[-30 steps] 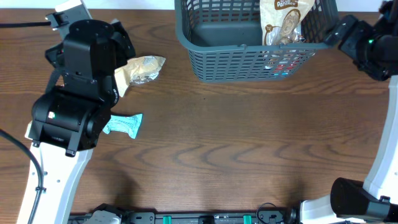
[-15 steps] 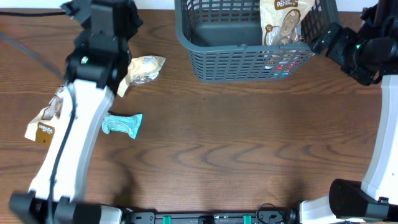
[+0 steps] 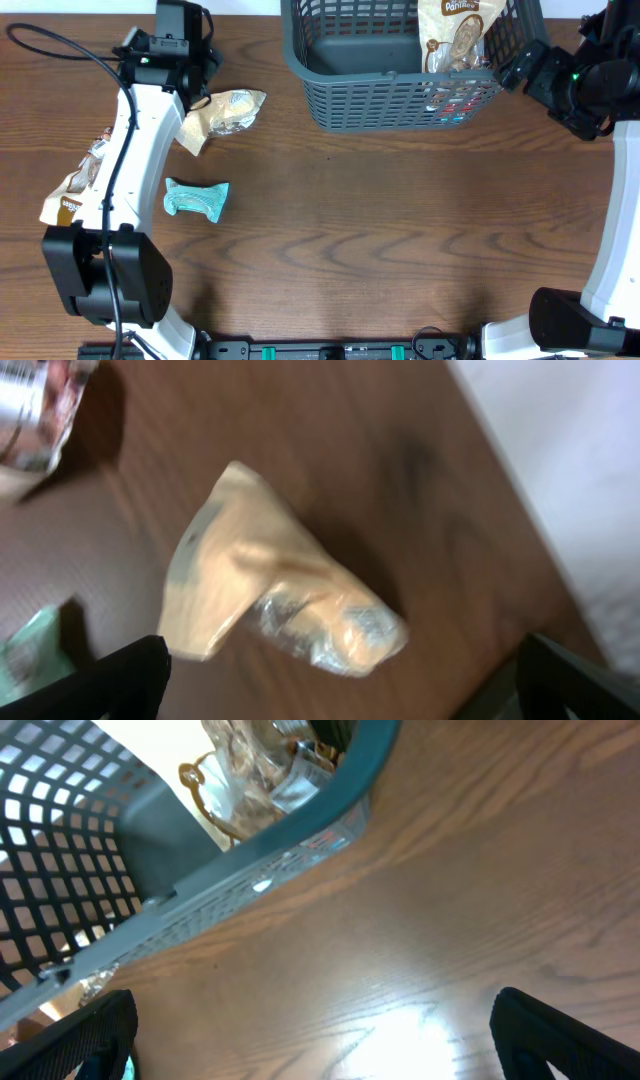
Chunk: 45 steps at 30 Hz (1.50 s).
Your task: Pack container
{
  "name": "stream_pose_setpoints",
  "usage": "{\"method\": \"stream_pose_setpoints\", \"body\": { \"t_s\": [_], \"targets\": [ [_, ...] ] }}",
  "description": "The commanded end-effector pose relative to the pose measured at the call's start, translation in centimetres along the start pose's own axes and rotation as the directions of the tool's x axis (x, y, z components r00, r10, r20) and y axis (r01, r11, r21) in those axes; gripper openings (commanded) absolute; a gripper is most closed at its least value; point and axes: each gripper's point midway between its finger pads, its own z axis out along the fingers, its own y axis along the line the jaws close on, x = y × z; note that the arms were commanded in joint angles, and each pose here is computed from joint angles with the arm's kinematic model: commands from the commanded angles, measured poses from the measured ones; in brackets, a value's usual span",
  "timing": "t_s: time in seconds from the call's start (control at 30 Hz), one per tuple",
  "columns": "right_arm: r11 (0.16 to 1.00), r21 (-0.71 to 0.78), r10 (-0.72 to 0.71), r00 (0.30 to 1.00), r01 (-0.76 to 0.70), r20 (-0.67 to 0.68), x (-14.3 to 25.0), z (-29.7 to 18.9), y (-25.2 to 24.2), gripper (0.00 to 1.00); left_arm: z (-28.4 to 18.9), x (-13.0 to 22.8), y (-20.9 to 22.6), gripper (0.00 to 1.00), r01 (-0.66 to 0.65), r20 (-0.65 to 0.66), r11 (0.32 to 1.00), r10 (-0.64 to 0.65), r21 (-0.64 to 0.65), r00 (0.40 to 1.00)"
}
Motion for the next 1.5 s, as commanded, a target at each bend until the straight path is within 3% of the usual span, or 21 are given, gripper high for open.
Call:
{"method": "stream_pose_setpoints", "body": {
  "t_s": [0.0,0.07,0.17,0.4,0.63,1.0,1.17,1.47],
  "targets": [
    [1.0,-0.002,-0.02,1.0,0.02,-0.021,0.5,0.1,0.1,0.99,-0.6,0.3,-0.5,0.99,0.017,-0.033,1.0,-0.016,0.016,0.999],
    [1.0,0.003,-0.019,0.999,0.019,-0.031,0.7,0.1,0.0,0.99,-0.4,0.3,-0.7,0.99,0.056,-0.031,0.998,-0.055,0.019,0.998],
    [1.0,0.009,-0.017,0.999,0.017,-0.044,1.0,0.1,-0.1,0.99,0.0,0.5,-0.7,0.99,0.245,-0.038,0.969,-0.245,0.007,0.969],
    [1.0,0.02,-0.011,0.996,0.013,-0.087,2.0,0.0,-0.5,0.99,2.5,2.7,-2.1,0.99,0.539,-0.151,0.842,-0.536,-0.025,0.831],
    [0.999,0.039,-0.001,0.99,0.007,-0.141,3.3,-0.2,-1.0,0.99,6.8,6.4,-3.3,0.99,0.671,-0.276,0.729,-0.678,-0.132,0.682],
    [0.998,0.065,0.001,0.989,0.009,-0.15,3.6,-0.2,-1.5,0.99,9.8,6.9,-1.7,0.99,0.677,-0.218,0.711,-0.702,-0.187,0.677],
    [0.983,0.184,0.021,0.996,-0.004,-0.091,2.7,-0.4,-3.5,0.99,10.2,5.8,-0.6,0.99,0.686,-0.163,0.701,-0.712,-0.194,0.682],
    [0.981,0.195,0.019,0.996,-0.002,-0.085,2.6,-0.4,-3.7,0.99,10.6,4.1,0.7,0.99,0.687,-0.091,0.703,-0.708,-0.183,0.701]
  ]
}}
